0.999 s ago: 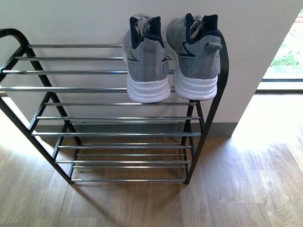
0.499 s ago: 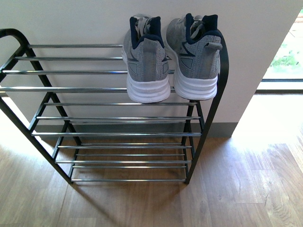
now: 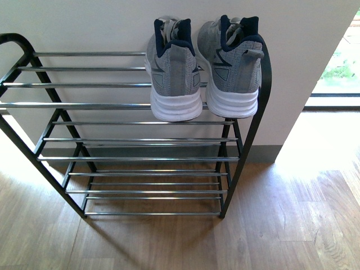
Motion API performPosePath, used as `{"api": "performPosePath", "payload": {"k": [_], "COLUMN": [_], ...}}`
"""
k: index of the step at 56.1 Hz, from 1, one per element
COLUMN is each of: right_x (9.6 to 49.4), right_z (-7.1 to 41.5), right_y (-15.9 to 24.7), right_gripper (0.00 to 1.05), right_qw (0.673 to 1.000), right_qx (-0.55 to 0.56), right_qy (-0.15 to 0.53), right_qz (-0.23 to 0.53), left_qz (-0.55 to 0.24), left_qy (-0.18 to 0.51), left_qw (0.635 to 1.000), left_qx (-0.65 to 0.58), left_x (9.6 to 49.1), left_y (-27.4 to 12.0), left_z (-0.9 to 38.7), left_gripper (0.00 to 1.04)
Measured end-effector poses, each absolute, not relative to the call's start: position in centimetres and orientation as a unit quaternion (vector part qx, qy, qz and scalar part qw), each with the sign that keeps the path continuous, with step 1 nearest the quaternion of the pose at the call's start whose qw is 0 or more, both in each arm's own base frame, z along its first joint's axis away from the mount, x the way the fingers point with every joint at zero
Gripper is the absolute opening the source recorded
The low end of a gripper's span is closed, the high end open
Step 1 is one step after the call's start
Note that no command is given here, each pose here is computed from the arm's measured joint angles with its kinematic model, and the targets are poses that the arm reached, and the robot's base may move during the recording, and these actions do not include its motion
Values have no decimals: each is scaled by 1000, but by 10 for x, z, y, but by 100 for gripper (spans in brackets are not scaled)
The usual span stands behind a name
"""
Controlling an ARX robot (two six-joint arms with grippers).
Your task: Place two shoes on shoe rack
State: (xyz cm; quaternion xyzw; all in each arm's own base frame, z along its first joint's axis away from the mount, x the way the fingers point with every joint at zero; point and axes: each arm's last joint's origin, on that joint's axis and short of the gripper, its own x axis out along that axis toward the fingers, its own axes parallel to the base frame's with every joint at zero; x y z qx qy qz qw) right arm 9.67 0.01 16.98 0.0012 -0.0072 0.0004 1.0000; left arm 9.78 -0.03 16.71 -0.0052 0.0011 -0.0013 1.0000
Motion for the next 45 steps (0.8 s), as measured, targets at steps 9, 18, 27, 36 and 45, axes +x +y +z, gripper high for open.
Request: {"api": "performPosePath", "payload": {"k": [9,18,27,36,45], "right_x": [97,97,97,97,97], "right_z": [170,170,170,170,170], "right_y": [0,0,0,0,0], "right_gripper": [96,96,96,96,96], "right_qw": [1000,1000,1000,1000,1000], "right_qx": [1,1,1,1,1], "right_qy": [-7,-7,-7,-7,-7], "right_qz": [0,0,1,0,0], "left_qz": [-1,-1,-1,-1,-1], "left_qy": [1,1,1,1,1], "left_qw": [1000,1000,1000,1000,1000], "left_qx": [-5,-5,-5,-4,-4], "left_x": [98,98,98,98,98], "left_y": [0,0,0,0,0], "left_z": [167,167,167,167,167], "left_gripper": [35,63,88,95,95]}}
